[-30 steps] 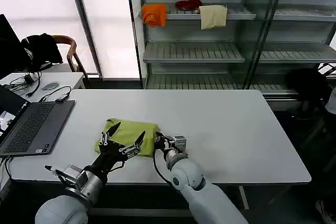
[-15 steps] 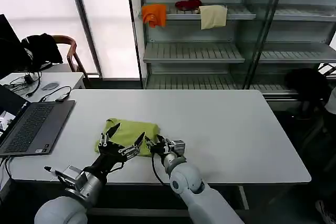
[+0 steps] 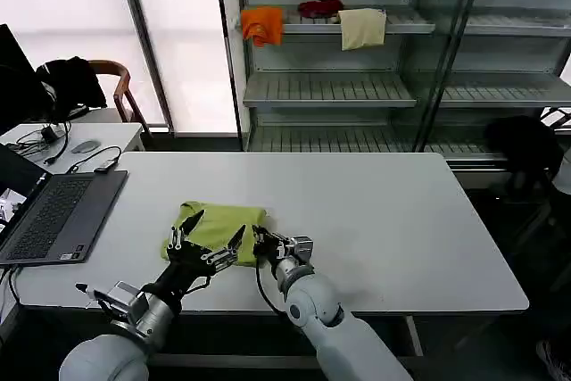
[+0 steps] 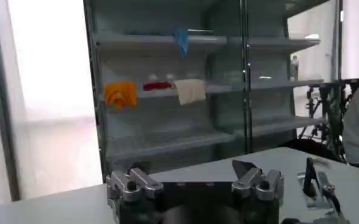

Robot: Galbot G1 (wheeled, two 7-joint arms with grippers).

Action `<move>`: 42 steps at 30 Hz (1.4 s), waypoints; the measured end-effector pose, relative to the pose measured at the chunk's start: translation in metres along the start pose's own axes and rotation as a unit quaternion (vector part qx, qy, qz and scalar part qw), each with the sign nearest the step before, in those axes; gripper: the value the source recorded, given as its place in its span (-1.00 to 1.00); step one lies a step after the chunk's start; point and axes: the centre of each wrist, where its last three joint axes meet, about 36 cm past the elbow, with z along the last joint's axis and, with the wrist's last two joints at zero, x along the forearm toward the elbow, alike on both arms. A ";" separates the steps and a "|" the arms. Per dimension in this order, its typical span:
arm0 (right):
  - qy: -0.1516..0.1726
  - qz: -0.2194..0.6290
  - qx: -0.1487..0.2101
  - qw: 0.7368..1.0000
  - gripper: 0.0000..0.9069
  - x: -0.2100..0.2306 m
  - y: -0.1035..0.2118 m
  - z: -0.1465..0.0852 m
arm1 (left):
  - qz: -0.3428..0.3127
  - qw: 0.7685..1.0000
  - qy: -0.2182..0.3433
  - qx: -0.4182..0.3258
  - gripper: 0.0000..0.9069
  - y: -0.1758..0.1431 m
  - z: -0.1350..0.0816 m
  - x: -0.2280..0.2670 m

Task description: Fold and organize the clothes.

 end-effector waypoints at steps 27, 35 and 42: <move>-0.043 0.064 0.024 0.997 1.00 0.048 -0.075 -0.030 | 0.004 1.000 0.002 0.003 1.00 -0.003 0.002 0.001; -0.073 0.103 0.075 0.989 1.00 0.071 -0.101 -0.041 | -0.003 1.000 0.005 -0.003 1.00 0.000 0.001 0.004; -0.130 0.142 0.136 0.972 1.00 0.118 -0.126 -0.056 | -0.017 1.000 0.008 -0.007 1.00 0.002 0.005 0.006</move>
